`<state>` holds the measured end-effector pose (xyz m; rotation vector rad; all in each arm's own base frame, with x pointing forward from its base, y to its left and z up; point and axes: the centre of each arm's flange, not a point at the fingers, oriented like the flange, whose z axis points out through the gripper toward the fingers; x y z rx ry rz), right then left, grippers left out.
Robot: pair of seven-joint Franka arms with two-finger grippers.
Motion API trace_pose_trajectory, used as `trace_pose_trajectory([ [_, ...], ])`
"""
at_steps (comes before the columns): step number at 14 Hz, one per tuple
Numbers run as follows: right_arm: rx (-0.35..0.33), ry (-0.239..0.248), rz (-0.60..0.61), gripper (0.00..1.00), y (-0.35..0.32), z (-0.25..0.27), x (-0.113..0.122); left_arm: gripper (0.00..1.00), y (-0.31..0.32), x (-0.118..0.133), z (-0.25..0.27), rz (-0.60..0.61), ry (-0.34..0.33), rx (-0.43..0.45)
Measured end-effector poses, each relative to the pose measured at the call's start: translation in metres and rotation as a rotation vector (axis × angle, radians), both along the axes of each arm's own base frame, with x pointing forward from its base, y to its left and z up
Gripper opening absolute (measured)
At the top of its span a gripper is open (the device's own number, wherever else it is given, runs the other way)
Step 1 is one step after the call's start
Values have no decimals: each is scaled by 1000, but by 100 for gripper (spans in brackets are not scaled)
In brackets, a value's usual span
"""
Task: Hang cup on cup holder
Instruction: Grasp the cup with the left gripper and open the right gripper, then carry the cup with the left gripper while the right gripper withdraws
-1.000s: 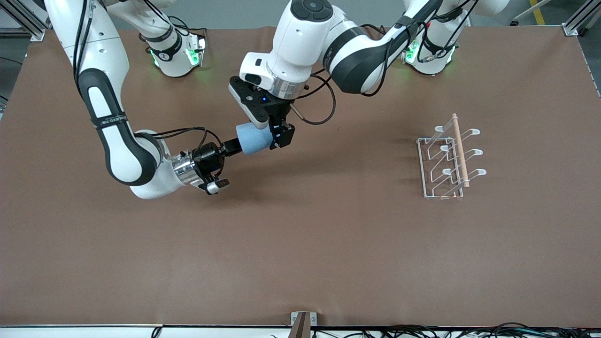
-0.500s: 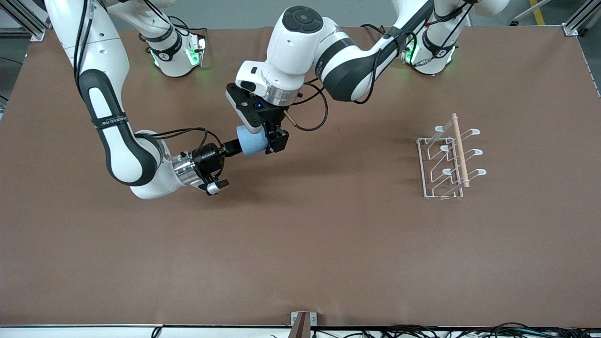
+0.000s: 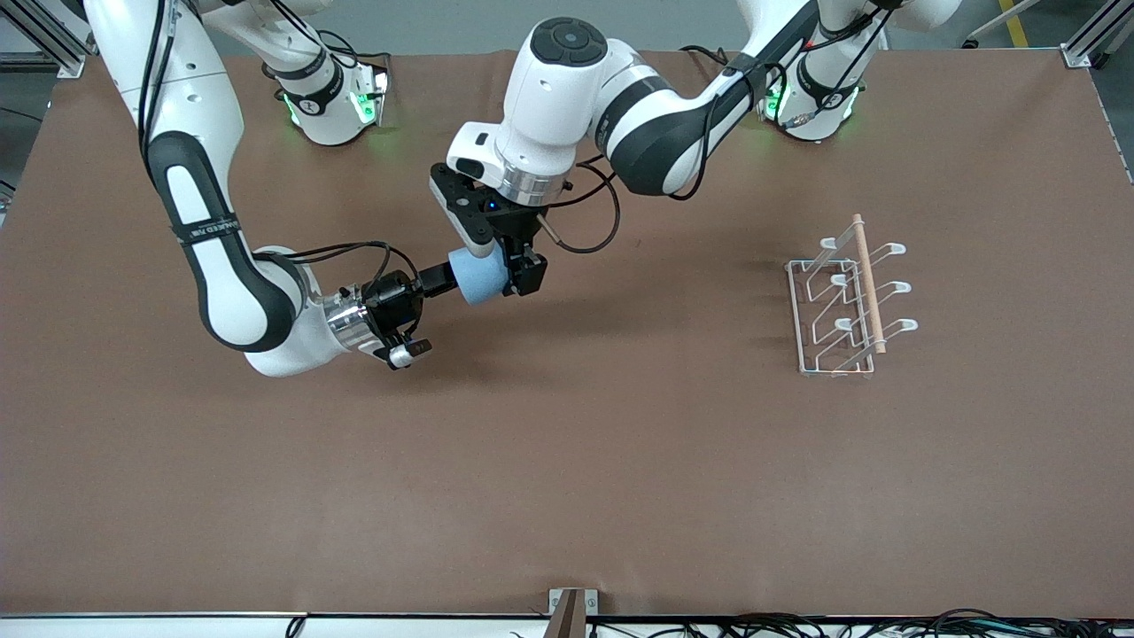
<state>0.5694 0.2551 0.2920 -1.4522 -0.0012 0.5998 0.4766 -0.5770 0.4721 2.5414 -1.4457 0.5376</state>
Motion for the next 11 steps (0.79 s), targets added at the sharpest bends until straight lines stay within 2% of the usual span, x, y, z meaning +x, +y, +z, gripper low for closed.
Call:
trace_pose_trajectory([
  [2,-7,-2,-8,55,-1,-1,1,82,6,5,2,1,7,19],
  [3,-18,-6,-12,68,-2,-2,2,82,9,7,4,-3,12,34],
  [6,-122,-36,16,98,-35,-12,7,82,32,17,1,-26,55,144],
  [8,-229,-75,22,100,-82,-11,14,82,65,39,-4,-53,87,235],
  [11,-443,-201,32,100,-137,19,23,82,110,67,-14,-97,116,360],
])
